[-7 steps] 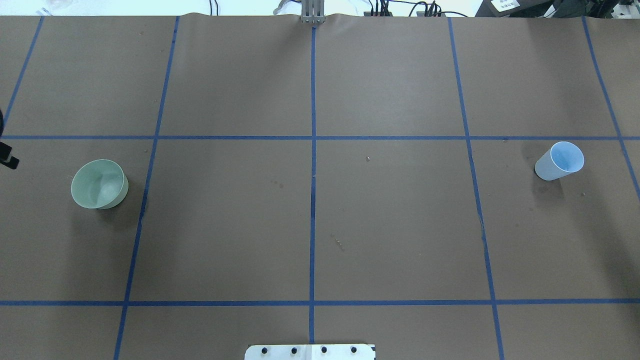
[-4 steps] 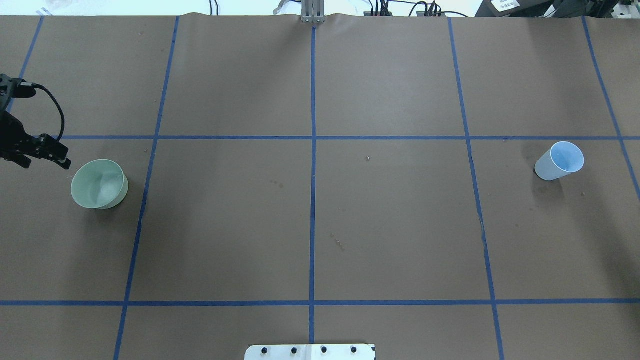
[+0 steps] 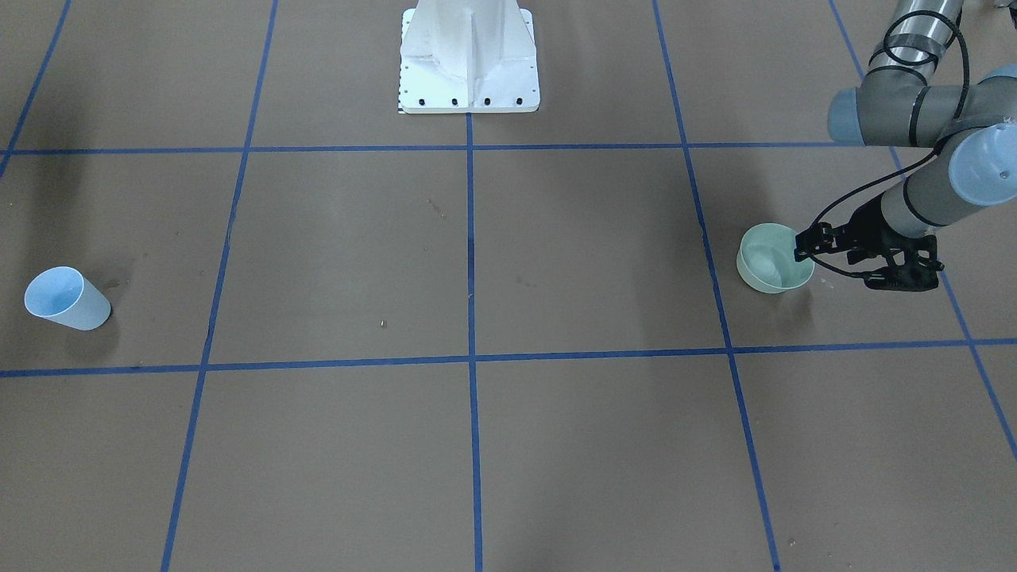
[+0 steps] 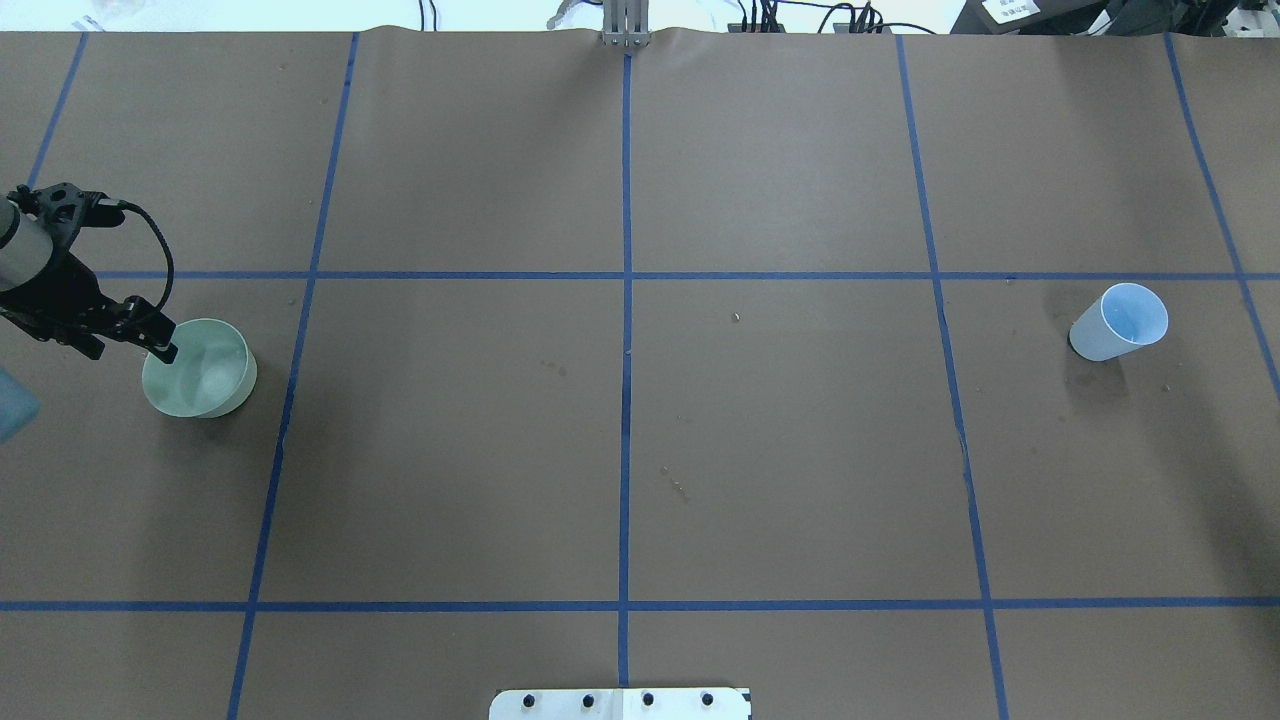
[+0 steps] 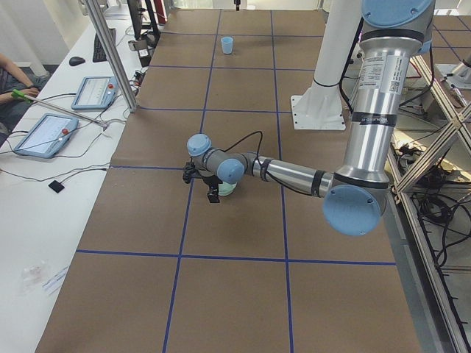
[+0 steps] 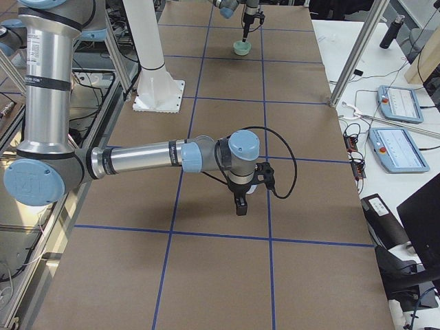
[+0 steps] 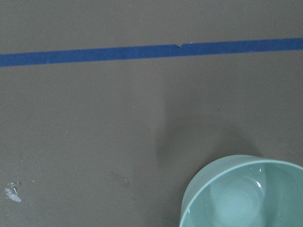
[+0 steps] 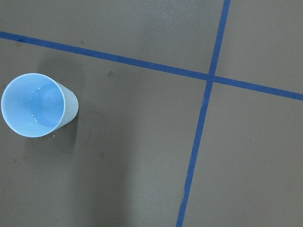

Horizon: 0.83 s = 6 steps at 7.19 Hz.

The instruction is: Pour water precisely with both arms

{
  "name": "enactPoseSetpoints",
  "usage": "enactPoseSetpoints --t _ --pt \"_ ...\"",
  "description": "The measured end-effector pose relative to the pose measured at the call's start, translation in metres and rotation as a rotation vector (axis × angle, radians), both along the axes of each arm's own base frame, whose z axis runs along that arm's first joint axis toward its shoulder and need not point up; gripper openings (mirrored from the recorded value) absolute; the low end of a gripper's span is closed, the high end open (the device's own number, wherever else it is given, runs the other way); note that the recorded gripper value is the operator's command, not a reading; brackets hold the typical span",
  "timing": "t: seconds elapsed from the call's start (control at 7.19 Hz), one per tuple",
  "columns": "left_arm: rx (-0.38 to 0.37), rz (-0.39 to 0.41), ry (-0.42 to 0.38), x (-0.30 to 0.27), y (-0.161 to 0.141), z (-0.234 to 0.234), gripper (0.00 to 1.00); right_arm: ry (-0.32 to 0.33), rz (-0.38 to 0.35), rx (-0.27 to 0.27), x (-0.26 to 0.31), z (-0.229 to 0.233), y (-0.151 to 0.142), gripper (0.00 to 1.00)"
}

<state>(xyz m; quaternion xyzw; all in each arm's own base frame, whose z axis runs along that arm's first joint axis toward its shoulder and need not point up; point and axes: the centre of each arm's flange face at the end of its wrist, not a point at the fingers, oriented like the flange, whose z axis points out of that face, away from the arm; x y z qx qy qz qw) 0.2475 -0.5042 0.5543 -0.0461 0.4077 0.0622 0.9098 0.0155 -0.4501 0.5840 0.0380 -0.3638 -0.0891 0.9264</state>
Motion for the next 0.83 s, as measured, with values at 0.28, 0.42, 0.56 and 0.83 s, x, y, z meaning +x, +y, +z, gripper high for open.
enactPoseSetpoints --t 0.28,0.42,0.56,0.83 --pt "-0.003 0.016 -0.002 0.0079 0.0038 0.0035 0.28 0.0 0.0 -0.002 0.0001 0.0007 0.0008 1.0" --pt "-0.004 0.02 -0.004 0.0095 0.0044 0.005 0.0 0.0 0.0 -0.002 0.0001 0.0007 0.0011 1.0" --pt "-0.005 0.023 -0.005 0.011 0.0046 0.0061 0.0 0.0 0.0 -0.002 0.0002 0.0008 0.0014 1.0" --pt "-0.005 0.027 0.002 0.0125 0.0046 0.0038 0.0 0.0 -0.001 -0.002 0.0002 0.001 0.0016 1.0"
